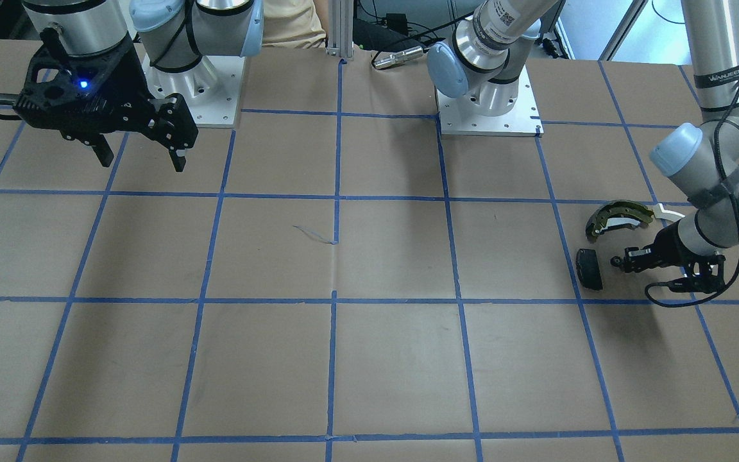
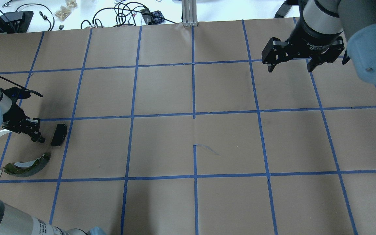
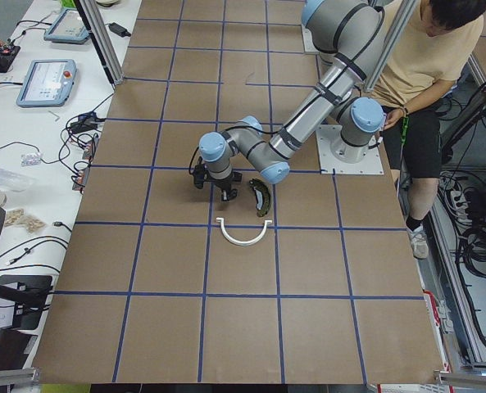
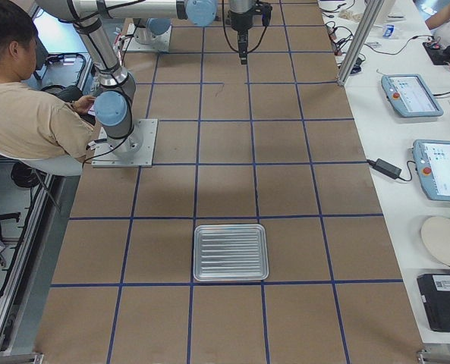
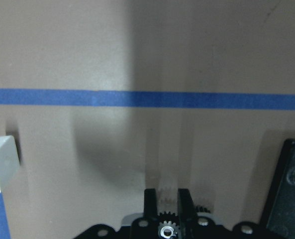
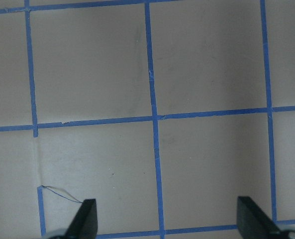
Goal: Place bearing gear from tray to pile
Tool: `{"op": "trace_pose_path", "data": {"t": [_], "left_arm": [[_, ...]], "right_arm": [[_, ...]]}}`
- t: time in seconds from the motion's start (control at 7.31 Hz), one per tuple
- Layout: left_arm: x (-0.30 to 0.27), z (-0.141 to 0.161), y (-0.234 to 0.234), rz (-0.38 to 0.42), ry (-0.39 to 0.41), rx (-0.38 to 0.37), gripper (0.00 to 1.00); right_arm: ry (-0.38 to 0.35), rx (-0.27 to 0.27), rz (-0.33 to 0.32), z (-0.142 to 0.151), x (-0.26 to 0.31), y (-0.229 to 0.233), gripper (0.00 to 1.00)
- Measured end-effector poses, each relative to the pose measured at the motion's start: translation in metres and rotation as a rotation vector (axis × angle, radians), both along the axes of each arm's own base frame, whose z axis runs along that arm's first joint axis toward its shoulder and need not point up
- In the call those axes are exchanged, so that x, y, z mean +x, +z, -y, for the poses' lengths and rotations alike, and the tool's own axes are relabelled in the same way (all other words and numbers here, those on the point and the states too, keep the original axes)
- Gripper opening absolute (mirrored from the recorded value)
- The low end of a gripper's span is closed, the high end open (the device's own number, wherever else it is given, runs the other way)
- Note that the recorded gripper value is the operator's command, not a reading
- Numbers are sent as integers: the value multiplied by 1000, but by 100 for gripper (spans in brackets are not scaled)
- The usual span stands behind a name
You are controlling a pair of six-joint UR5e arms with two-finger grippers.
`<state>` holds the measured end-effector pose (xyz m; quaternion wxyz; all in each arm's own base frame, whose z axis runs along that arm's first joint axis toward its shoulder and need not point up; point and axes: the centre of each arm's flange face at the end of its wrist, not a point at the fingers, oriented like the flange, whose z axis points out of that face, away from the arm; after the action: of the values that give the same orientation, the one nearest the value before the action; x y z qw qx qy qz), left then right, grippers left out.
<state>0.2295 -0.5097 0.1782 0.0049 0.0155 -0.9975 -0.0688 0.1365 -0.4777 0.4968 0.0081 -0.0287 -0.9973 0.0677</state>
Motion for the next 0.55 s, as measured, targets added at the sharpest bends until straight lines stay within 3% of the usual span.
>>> {"op": "trace_pose_path", "data": {"t": [0.27, 0.55], "left_arm": [[-3, -4, 0, -3, 0, 5, 0], [-3, -6, 0, -2, 0, 5, 62]], "right_arm": [[1, 1, 0, 0, 0, 0, 100], [1, 1, 0, 0, 0, 0, 100]]}}
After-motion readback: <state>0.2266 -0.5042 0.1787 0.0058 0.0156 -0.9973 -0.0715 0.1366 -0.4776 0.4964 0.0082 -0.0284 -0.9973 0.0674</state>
